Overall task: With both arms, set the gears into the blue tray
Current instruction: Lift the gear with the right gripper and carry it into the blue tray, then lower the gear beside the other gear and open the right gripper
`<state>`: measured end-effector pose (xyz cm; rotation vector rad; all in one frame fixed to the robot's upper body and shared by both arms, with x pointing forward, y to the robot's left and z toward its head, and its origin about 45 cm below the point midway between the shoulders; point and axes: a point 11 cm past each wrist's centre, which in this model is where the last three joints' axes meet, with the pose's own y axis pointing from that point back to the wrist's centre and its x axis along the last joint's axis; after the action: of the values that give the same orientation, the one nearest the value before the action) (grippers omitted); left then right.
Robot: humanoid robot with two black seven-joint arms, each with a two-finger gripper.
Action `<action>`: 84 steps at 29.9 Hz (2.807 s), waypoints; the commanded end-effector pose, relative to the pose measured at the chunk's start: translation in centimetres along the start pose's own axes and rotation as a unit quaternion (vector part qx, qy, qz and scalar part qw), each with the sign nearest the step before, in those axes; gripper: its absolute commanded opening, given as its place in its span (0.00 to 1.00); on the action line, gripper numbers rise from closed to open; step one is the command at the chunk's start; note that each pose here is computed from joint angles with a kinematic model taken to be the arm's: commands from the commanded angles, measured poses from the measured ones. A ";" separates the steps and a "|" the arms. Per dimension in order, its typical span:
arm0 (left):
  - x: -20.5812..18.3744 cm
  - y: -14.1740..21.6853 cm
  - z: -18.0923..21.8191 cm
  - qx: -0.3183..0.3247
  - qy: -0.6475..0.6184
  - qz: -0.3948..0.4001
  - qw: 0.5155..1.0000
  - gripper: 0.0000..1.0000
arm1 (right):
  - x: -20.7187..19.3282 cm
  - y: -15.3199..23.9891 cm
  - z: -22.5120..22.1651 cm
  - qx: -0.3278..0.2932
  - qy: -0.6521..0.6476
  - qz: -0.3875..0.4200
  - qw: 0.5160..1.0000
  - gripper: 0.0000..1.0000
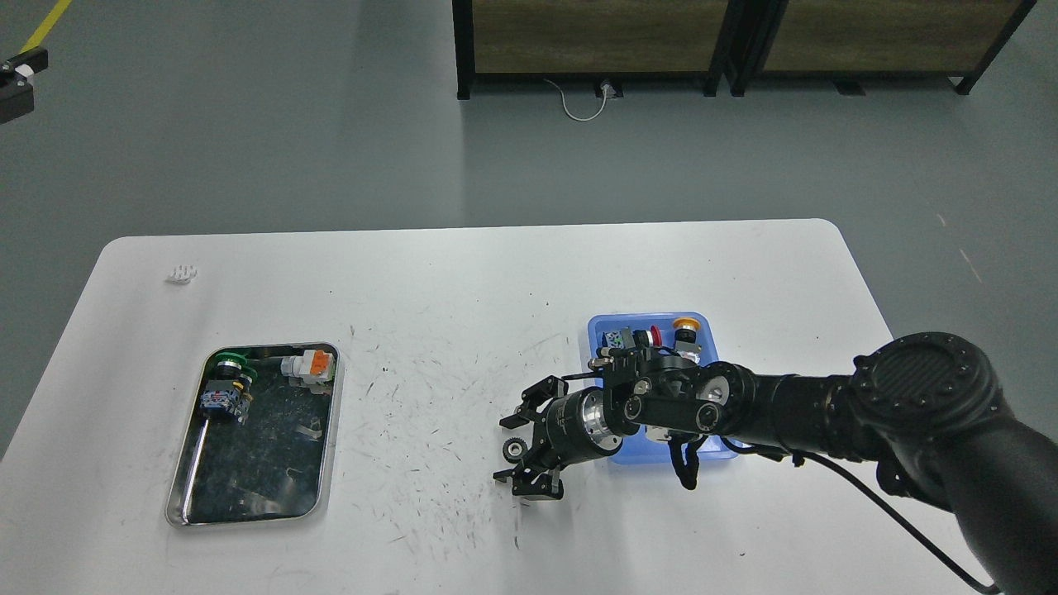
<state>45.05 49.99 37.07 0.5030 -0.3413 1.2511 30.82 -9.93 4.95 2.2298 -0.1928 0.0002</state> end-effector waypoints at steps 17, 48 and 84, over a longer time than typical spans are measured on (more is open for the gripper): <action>0.2 0.0 0.3 -0.002 -0.001 0.002 1.000 0.98 | 0.2 0.4 0.5 -0.009 -0.003 -0.006 1.000 0.43; 0.5 0.3 0.1 0.003 -0.004 0.005 1.000 0.98 | 6.8 8.5 2.8 0.003 -0.046 0.065 0.997 0.29; 0.6 0.2 0.4 -0.002 -0.003 0.007 1.000 0.98 | 6.5 11.2 9.5 -0.042 -0.082 0.111 0.989 0.85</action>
<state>45.01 50.32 37.82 0.5014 -0.3539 1.2613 34.60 -25.23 8.00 2.1049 -0.4880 -0.0825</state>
